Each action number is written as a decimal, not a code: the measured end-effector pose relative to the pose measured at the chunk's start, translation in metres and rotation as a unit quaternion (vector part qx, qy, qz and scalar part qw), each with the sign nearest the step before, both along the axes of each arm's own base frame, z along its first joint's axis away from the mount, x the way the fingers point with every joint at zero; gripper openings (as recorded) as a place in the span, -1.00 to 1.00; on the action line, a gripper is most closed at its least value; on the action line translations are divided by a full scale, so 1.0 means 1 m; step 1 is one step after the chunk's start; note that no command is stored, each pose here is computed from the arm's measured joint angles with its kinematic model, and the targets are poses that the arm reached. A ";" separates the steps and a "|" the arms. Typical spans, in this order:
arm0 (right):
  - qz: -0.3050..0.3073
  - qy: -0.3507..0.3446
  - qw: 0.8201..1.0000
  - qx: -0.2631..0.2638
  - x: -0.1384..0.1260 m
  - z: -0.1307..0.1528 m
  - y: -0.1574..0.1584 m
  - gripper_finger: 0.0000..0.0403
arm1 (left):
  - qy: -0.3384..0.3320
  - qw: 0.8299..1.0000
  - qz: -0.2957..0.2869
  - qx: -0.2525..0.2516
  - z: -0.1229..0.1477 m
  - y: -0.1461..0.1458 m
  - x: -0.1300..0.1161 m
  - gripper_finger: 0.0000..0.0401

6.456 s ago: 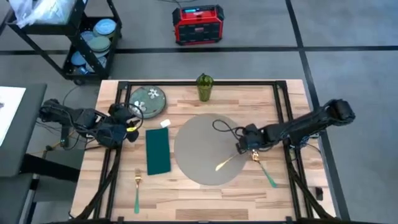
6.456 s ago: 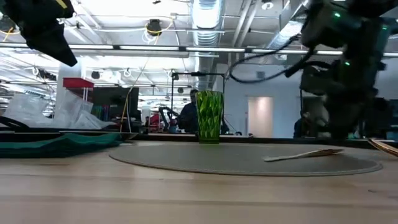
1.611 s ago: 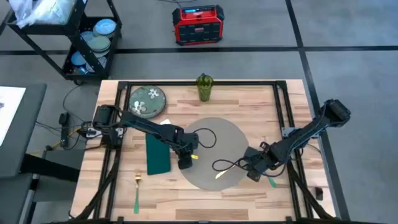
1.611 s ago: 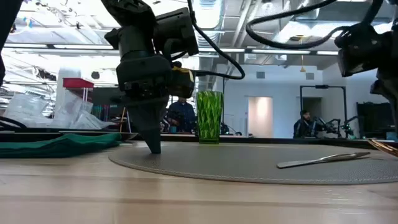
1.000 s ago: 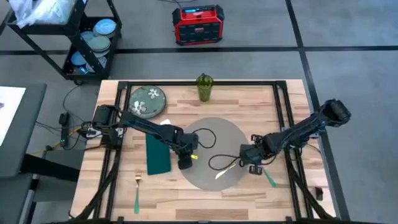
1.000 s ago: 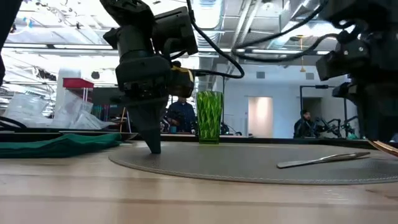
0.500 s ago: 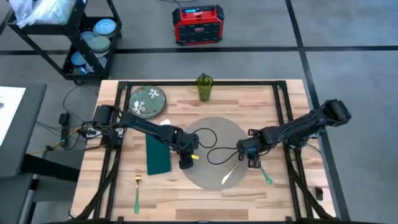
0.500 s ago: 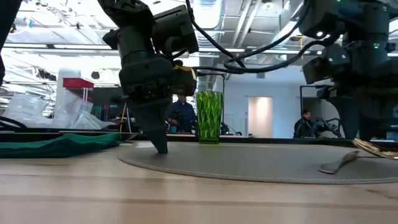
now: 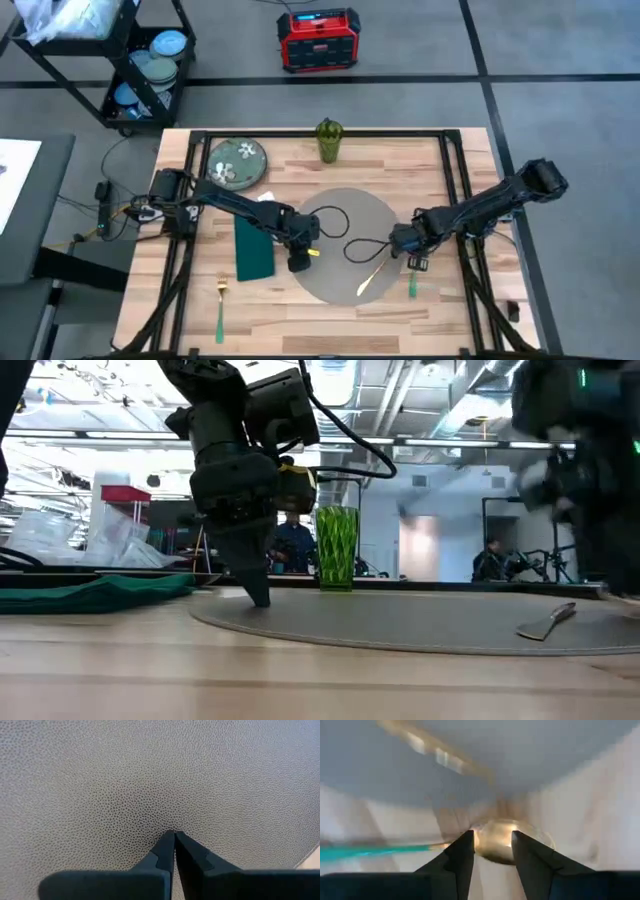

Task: Set table place
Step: Adjust the gold knife on the gray table mat

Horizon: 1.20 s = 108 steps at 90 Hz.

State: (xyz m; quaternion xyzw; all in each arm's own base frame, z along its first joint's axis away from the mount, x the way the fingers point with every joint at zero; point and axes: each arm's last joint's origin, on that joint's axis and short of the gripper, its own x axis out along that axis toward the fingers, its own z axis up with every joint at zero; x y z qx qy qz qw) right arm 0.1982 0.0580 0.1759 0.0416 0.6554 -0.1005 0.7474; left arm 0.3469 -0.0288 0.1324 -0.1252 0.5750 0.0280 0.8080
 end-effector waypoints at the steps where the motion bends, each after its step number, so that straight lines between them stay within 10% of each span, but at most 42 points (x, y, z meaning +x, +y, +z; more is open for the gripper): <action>1: 0.001 -0.005 1.000 -0.004 0.001 0.002 0.000 -0.40 | 0.000 1.000 0.000 0.000 0.000 0.000 0.000 -1.00; 21: 0.095 -0.074 0.992 -0.037 0.017 0.020 0.000 -0.40 | -0.002 1.000 -0.003 0.003 0.000 0.000 0.000 -1.00; 43: 0.207 0.004 0.978 0.018 0.025 -0.009 -0.009 -0.40 | -0.005 1.000 0.004 0.026 0.000 0.002 0.001 -1.00; 108: 0.308 -0.009 0.951 0.026 0.021 -0.024 0.011 -0.40 | -0.007 0.999 -0.007 0.034 0.000 0.002 0.001 -1.00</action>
